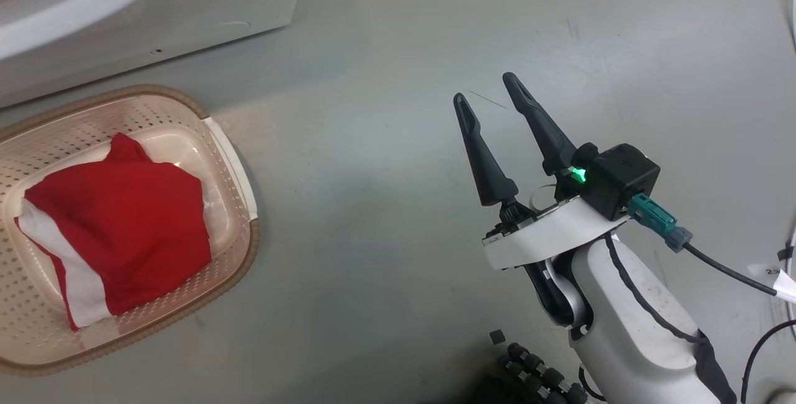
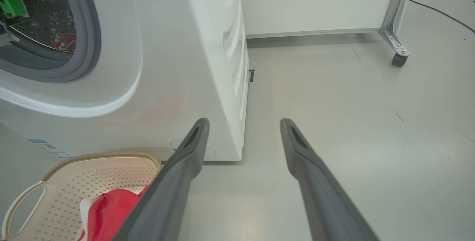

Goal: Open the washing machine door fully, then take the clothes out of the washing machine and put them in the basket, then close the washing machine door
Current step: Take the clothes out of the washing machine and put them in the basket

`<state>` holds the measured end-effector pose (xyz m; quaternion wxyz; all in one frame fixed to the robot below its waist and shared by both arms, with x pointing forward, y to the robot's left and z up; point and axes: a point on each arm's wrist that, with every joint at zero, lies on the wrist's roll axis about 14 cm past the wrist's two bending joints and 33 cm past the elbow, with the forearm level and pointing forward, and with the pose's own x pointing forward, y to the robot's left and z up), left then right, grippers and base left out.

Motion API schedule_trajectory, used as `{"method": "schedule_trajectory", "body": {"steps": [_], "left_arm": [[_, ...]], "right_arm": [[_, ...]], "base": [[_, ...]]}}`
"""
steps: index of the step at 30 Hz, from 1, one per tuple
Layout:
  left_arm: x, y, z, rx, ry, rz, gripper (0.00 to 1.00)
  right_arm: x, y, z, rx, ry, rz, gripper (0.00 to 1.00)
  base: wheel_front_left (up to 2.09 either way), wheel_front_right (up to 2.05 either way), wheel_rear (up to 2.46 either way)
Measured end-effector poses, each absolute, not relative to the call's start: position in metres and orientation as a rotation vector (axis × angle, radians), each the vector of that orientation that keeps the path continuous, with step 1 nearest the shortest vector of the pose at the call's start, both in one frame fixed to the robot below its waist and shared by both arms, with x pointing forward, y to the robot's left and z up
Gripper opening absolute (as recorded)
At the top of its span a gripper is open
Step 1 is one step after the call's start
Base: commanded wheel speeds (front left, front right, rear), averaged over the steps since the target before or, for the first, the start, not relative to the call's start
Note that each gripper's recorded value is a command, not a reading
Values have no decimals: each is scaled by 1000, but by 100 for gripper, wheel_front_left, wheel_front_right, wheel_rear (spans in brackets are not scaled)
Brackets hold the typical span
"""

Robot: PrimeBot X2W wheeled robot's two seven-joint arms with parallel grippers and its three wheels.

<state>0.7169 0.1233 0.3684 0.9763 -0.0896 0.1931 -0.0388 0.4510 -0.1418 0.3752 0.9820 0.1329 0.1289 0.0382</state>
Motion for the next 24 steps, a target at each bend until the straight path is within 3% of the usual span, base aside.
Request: {"method": "schedule_trajectory", "body": {"steps": [21, 22, 24], "left_arm": [[728, 121, 297, -284, 687, -61, 100], [728, 120, 296, -286, 695, -62, 65], [727, 120, 294, -289, 716, -63, 33]], "right_arm": [[462, -149, 357, 256, 291, 44, 100], [462, -149, 357, 257, 291, 43, 100], [462, -149, 356, 257, 294, 43, 100]], "base": [[0, 0, 0], [0, 0, 0], [0, 0, 0]]}}
